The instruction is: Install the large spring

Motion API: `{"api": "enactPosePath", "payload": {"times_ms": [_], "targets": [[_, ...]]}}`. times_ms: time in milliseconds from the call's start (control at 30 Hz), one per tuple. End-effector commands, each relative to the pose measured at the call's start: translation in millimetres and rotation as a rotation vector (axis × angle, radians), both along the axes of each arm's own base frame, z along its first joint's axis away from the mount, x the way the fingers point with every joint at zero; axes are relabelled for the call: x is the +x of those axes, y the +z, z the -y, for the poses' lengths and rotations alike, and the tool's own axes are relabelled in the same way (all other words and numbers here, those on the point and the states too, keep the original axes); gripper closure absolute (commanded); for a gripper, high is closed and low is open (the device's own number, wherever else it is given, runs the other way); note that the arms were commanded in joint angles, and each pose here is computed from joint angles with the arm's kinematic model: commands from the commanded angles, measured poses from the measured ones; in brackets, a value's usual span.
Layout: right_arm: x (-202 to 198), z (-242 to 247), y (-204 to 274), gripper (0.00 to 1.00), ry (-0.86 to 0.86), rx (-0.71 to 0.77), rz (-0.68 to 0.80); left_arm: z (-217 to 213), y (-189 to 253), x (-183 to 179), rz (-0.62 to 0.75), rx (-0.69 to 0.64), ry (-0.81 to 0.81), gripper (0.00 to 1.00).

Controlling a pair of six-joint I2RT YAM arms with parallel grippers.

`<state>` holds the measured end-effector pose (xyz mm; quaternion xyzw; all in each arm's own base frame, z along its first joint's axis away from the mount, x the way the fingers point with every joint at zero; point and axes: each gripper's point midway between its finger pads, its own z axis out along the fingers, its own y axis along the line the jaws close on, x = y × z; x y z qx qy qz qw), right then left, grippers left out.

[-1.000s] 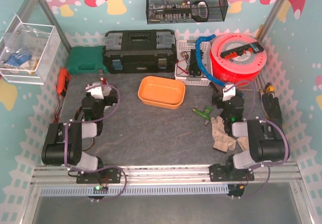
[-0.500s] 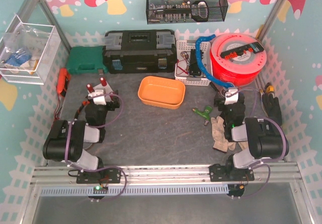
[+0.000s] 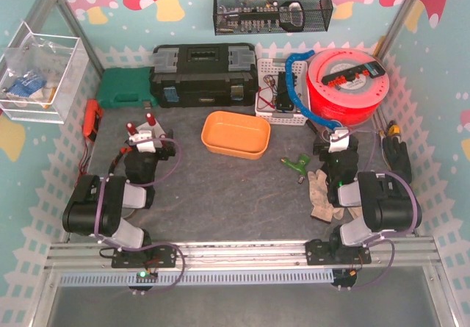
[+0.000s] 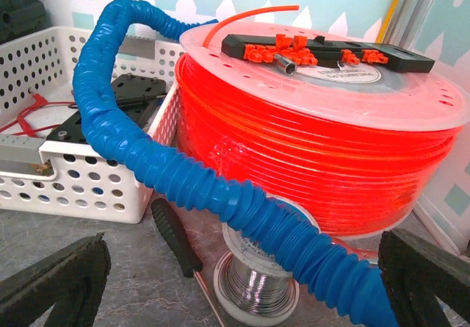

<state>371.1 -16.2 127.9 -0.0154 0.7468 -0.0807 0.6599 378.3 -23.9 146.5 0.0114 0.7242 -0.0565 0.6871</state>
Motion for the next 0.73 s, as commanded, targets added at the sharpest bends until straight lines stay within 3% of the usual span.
{"api": "enactPosePath", "payload": {"times_ms": [0, 700], "targets": [[-2.4, 4.2, 6.1, 0.01, -0.02, 0.011, 0.029, -0.4, 5.3, -2.0, 0.027, 0.014, 0.011, 0.01], [-2.5, 4.3, 5.8, 0.01, -0.02, 0.01, 0.029, -0.6, 5.0, -1.4, 0.026, 0.015, 0.013, 0.01]]}}
